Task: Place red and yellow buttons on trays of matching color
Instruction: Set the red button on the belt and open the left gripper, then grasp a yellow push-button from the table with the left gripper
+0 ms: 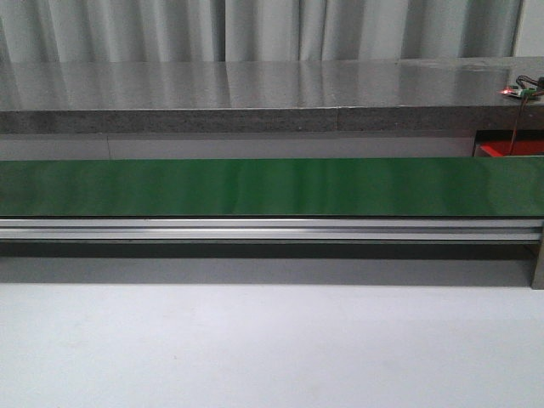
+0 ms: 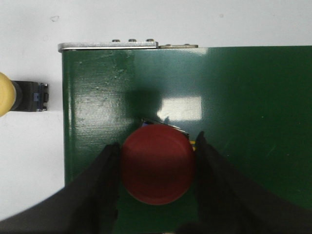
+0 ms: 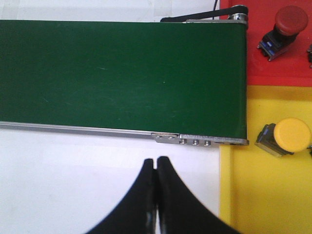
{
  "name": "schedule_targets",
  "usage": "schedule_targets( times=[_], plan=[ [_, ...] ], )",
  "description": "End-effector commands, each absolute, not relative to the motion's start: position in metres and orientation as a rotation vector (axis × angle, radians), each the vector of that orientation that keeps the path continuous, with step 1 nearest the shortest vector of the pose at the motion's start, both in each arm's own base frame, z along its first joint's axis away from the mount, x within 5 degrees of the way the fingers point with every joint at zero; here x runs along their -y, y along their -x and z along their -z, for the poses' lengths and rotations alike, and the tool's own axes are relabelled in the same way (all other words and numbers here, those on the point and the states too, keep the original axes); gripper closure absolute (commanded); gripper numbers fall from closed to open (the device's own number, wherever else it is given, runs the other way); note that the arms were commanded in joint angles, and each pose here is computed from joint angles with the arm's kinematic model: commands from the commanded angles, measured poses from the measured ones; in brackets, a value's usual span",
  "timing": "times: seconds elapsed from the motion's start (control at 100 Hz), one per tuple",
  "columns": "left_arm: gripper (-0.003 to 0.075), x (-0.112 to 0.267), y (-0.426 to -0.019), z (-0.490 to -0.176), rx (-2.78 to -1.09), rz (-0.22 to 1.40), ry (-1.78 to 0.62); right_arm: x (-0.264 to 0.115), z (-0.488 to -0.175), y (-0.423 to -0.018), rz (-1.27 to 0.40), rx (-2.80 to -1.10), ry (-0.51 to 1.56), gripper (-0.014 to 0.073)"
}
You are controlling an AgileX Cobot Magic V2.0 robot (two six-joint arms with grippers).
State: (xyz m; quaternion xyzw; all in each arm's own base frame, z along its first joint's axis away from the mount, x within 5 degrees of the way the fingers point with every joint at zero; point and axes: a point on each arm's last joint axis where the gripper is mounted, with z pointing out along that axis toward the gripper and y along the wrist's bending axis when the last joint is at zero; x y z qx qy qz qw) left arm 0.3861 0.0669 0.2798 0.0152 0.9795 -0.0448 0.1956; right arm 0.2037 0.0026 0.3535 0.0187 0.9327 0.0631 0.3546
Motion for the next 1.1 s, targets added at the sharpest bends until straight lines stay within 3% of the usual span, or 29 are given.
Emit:
schedule_targets(
  times=[0.0, 0.13, 0.23, 0.64, 0.8, 1.09],
  plan=[
    [0.0490, -0.060, -0.383, -0.308, -2.645, 0.128, -0.049, -0.003, -0.368, -0.202, -0.163, -2.325, -0.042, 0.0669],
    [0.0253, -0.057, -0.383, -0.309, -2.647, 0.175, -0.039, -0.003, -0.368, -0.202, -0.163, -2.325, -0.042, 0.0669],
    [0.0162, -0.056, -0.382, -0.314, -2.622, 0.173, -0.035, -0.003, -0.368, -0.202, -0.163, -2.325, -0.042, 0.0669],
    [0.0164, -0.063, -0.365, -0.367, -2.367, 0.109, 0.059, -0.003, -0.368, -0.202, -0.163, -2.325, -0.042, 0.0669],
    [0.0164, -0.090, -0.365, -0.363, -2.331, 0.140, 0.340, -0.003, -0.368, -0.202, -0.163, -2.325, -0.042, 0.0669],
    [0.0165, -0.131, -0.374, -0.332, -2.344, 0.040, 0.661, -0.003, -0.368, -0.202, -0.163, -2.325, -0.042, 0.0669]
  ],
)
